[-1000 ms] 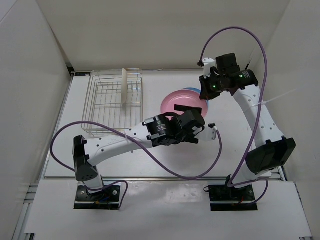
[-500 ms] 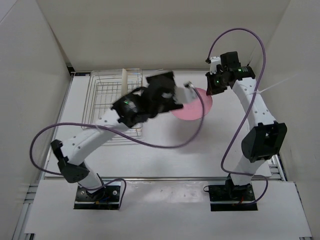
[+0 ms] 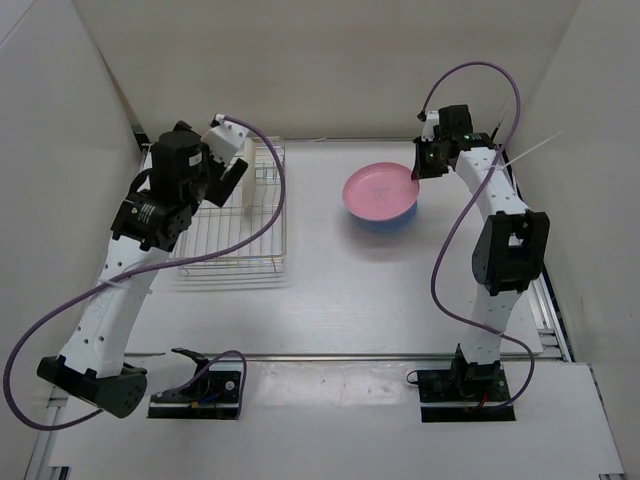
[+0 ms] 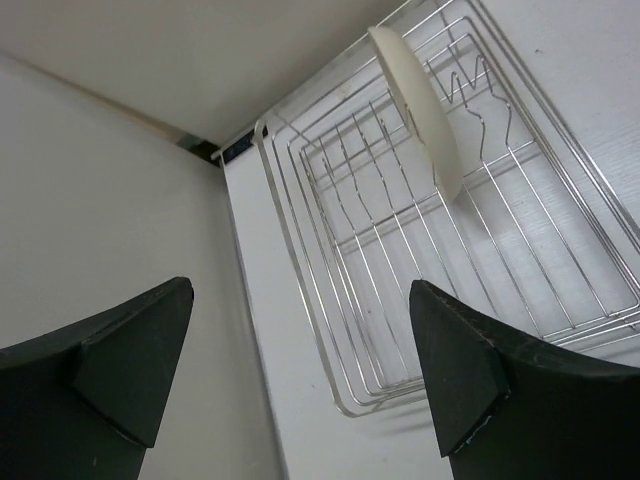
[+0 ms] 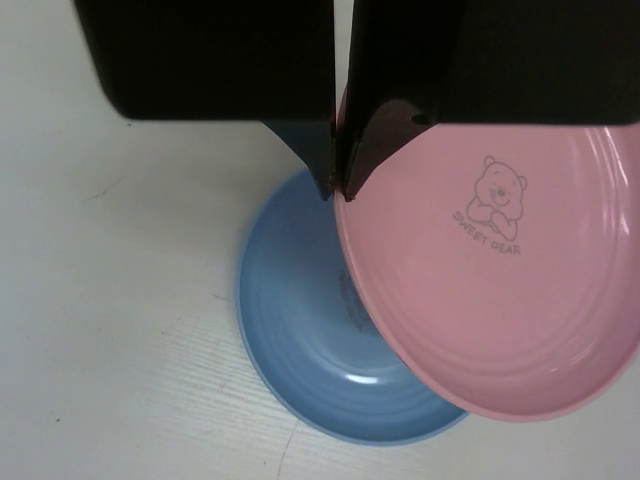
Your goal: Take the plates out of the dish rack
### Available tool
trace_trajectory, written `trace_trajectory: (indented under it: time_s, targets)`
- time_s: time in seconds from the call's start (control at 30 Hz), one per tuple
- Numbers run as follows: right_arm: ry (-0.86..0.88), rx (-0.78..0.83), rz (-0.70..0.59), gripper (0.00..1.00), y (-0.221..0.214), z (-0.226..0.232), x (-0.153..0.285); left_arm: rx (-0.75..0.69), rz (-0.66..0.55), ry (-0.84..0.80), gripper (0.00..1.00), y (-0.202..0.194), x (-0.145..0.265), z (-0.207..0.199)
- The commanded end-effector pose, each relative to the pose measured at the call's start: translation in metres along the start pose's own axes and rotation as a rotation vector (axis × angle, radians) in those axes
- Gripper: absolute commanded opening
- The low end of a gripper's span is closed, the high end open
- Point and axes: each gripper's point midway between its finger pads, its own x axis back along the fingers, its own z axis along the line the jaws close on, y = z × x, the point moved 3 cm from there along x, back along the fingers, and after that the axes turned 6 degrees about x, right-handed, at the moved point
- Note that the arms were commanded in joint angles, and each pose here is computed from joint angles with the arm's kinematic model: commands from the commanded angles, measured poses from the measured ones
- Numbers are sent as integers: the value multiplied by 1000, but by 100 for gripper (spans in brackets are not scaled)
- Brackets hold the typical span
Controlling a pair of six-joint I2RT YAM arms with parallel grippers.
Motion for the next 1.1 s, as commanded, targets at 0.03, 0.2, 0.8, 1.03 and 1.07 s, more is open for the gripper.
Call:
trace_trajectory:
  time_s: [0.03, 0.2, 0.8, 1.03, 1.07]
  targets:
    - [-34, -2, -149, 0, 37, -10, -5, 199, -18, -15, 100, -11, -2, 7]
    - [-62, 13, -141, 0, 33, -19, -25, 327, 23, -62, 100, -36, -12, 8]
    - [-77, 11, -75, 0, 22, -35, -58, 433, 28, -165, 100, -55, -4, 3]
    - [-73, 15, -51, 0, 16, -37, -68, 433, 9, -191, 100, -47, 1, 2]
    - [-84, 15, -49, 0, 16, -38, -68, 433, -3, -197, 100, -44, 3, 3]
